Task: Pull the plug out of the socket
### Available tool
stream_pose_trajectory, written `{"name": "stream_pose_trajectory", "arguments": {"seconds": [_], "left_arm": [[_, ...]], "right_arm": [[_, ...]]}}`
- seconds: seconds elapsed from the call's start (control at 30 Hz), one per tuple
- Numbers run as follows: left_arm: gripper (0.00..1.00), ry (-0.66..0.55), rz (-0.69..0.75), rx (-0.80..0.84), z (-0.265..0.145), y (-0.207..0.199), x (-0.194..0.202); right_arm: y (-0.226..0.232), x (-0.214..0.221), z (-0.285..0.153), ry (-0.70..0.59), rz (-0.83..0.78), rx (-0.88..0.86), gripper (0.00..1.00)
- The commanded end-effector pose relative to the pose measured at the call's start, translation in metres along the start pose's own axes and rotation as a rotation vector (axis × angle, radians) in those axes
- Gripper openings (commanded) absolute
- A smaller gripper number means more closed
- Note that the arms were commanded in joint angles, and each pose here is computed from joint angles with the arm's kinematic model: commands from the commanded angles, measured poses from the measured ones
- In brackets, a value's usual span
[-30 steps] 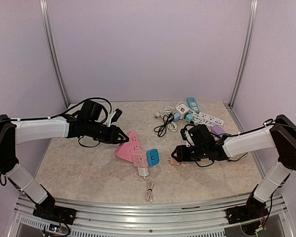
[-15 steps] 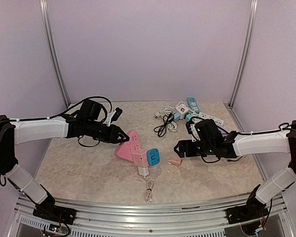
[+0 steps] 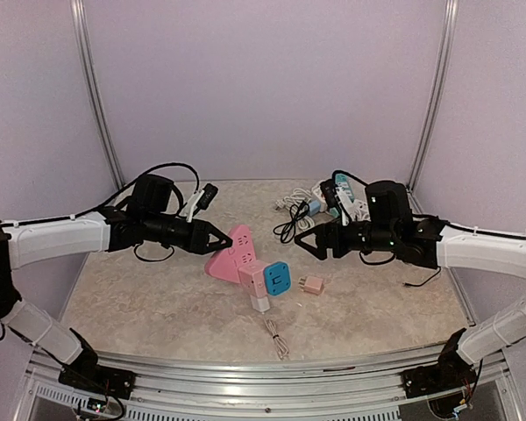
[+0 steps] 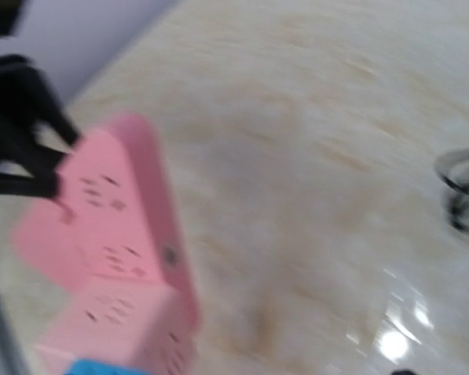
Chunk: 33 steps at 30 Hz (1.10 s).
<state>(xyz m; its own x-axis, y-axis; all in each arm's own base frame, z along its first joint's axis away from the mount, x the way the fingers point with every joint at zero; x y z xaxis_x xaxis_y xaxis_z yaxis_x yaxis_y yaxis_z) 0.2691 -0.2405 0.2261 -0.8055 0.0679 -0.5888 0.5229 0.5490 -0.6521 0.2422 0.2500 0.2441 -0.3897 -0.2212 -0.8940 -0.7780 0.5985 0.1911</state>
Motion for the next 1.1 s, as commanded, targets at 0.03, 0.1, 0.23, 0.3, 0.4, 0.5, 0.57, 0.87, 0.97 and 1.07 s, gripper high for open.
{"name": "stream_pose_trajectory", "arguments": {"seconds": [0.03,0.1,0.23,0.3,0.4,0.5,0.57,0.87,0.97,1.07], "left_arm": [[0.07,-0.084,0.162,0.217,-0.020,-0.043,-0.010],[0.07,-0.091,0.183,0.252,-0.025,-0.049,-0.009],[0.07,-0.096,0.219,0.306,-0.032,-0.061,-0.008],[0.07,-0.094,0.231,0.324,-0.035,-0.065,-0.007],[0.07,-0.089,0.244,0.353,-0.038,-0.070,-0.006],[0.07,-0.080,0.252,0.374,-0.038,-0.073,-0.005],[0.07,-0.076,0.255,0.380,-0.038,-0.074,-0.005],[0.07,-0.063,0.269,0.410,-0.039,-0.080,-0.002],[0.07,-0.059,0.267,0.410,-0.039,-0.080,-0.002],[0.07,-0.051,0.268,0.419,-0.038,-0.080,-0.001]], "right_arm": [[0.022,-0.025,0.005,-0.072,-0.081,-0.222,0.85],[0.028,-0.031,0.009,-0.074,-0.097,-0.268,0.83],[0.036,-0.036,0.019,-0.048,-0.126,-0.336,0.82],[0.041,-0.036,0.025,-0.028,-0.136,-0.373,0.80],[0.051,-0.037,0.034,-0.008,-0.152,-0.425,0.78],[0.060,-0.035,0.044,0.017,-0.165,-0.475,0.73],[0.065,-0.034,0.048,0.025,-0.170,-0.512,0.71],[0.076,-0.031,0.061,0.050,-0.171,-0.579,0.57],[0.080,-0.031,0.060,0.042,-0.169,-0.607,0.50],[0.082,-0.032,0.060,0.033,-0.173,-0.621,0.39]]}}
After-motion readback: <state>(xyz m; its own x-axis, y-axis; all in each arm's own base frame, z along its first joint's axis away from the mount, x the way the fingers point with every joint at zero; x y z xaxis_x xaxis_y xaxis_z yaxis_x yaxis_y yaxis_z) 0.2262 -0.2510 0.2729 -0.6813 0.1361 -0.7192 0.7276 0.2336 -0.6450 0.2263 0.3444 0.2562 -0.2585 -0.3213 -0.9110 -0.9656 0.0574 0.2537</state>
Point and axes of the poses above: each gripper's point midway between its finger pads, its own z axis out along the fingers, its own y axis along the line the jaws close on, x = y × z, the point moved 8 cm from there along -z, back along the fingers, and after that the axes turned 12 degrees about -z, right-handed, at the moved point
